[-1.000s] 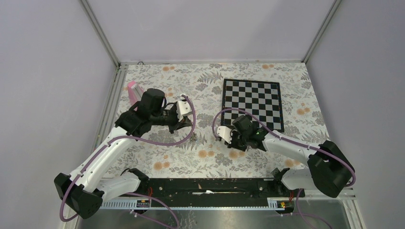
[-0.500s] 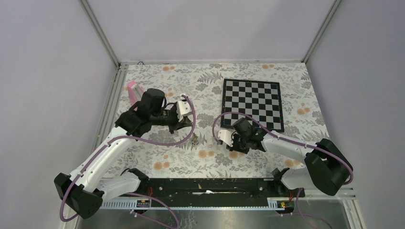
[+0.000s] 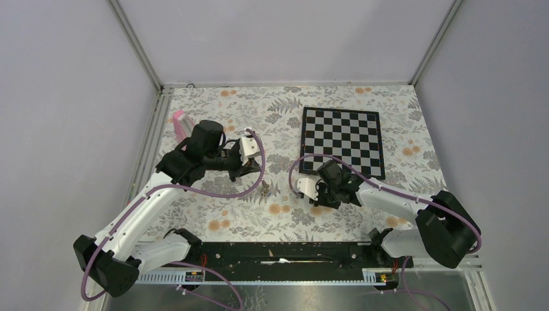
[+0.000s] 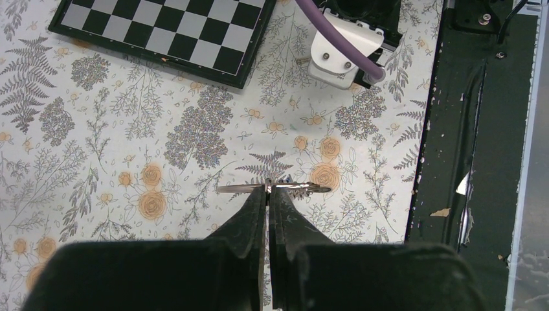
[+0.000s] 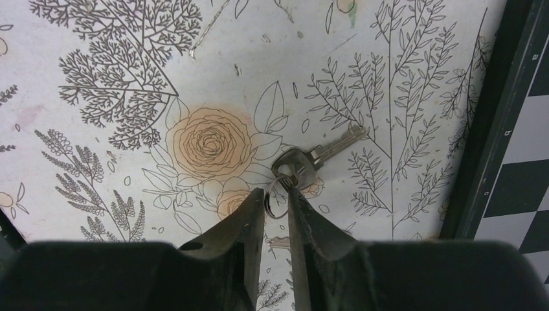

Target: Put the keys on the keyring

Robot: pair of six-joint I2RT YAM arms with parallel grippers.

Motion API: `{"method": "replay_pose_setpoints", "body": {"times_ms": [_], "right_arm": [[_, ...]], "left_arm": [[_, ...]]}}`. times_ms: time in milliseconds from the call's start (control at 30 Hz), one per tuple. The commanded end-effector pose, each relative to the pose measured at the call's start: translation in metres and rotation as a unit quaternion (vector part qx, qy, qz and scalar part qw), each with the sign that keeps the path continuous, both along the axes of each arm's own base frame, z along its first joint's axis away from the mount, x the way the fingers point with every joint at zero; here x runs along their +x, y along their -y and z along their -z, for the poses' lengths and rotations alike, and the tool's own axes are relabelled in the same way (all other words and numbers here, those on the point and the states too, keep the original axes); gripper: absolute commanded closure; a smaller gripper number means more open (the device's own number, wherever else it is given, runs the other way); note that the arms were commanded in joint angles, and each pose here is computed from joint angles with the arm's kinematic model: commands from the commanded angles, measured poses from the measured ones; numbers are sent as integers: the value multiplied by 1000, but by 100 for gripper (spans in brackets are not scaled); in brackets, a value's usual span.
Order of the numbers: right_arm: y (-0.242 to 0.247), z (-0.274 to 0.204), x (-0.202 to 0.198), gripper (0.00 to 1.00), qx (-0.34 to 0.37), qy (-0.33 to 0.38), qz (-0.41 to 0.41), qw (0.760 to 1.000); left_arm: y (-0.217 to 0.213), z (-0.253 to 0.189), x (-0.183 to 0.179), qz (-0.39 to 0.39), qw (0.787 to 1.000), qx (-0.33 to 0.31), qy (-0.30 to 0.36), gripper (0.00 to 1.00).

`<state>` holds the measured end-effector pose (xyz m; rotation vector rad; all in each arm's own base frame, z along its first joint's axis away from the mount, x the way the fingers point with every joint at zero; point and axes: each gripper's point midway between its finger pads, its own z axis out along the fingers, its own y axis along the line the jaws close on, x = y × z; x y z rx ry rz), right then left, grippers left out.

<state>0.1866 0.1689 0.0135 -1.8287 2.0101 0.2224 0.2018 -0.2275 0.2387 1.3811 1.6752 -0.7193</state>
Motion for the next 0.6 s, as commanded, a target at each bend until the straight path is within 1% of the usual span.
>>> {"method": "replay_pose_setpoints", "body": {"times_ms": [0, 67, 233, 567], "right_arm": [[4, -10, 4, 71, -2, 10, -9, 1000], [5, -10, 4, 70, -1, 9, -10, 1000], [4, -10, 8, 71, 1, 6, -8, 1000], [-3, -11, 11, 78, 11, -4, -12, 1000]], "left_arm": [[6, -20, 2, 13, 999, -28, 25, 100], [6, -19, 2, 13, 999, -27, 24, 100], [6, -19, 1, 13, 999, -28, 24, 100], [6, -18, 1, 14, 999, -27, 22, 100]]}}
